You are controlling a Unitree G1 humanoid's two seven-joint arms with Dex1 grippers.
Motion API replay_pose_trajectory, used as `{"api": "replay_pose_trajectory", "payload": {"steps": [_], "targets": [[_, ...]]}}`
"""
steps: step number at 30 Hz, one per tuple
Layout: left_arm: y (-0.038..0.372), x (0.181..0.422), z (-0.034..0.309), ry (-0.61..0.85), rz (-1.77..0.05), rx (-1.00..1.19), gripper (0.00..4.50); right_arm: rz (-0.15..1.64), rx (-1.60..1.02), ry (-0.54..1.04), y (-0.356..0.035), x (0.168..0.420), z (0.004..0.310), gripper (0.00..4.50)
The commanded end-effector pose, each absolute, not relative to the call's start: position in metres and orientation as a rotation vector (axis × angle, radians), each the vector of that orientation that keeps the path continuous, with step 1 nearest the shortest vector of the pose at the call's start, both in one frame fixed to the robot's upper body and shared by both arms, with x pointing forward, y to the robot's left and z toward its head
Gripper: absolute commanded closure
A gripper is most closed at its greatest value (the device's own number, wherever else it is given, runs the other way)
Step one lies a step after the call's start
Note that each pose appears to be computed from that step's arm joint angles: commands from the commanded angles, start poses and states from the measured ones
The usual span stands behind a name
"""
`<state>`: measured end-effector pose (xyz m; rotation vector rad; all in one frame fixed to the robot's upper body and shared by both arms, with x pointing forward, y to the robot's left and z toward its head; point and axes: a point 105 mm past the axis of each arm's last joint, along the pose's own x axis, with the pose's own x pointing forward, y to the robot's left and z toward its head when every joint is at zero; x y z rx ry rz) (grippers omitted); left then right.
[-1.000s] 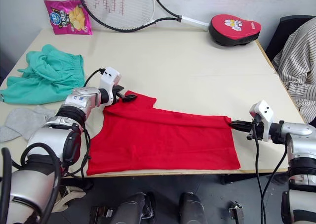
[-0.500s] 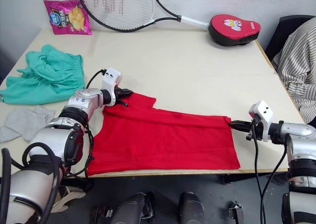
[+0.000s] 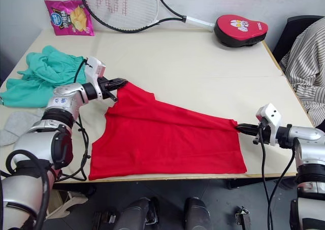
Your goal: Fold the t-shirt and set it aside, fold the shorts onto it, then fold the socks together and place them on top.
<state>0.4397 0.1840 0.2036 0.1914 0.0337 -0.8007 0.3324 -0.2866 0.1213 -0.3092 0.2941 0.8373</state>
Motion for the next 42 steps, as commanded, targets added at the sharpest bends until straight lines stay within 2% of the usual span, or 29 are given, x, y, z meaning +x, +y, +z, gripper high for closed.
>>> {"api": "replay_pose_trajectory", "payload": {"steps": [1,7,12,19,30,42], "targets": [[0.182,0.425,0.219,-0.081,-0.923,0.334,4.49,0.826,-0.409,0.191,-0.29,0.33,0.139,4.5],[0.178,0.391,0.202,-0.179,-1.113,0.605,4.49,0.807,-0.557,0.071,-0.291,0.321,0.147,4.5],[0.172,0.363,0.191,-0.309,-1.186,0.796,4.49,0.782,-0.646,0.001,-0.291,0.313,0.143,4.5],[0.175,0.327,0.167,-0.382,-1.249,1.014,4.49,0.749,-0.84,-0.107,-0.284,0.307,0.135,4.5],[0.198,0.312,0.158,-0.35,-1.2,1.103,4.49,0.745,-0.971,-0.158,-0.282,0.293,0.118,4.5],[0.2,0.297,0.142,-0.357,-1.232,1.221,4.49,0.724,-1.049,-0.164,-0.287,0.285,0.105,4.5]]}}
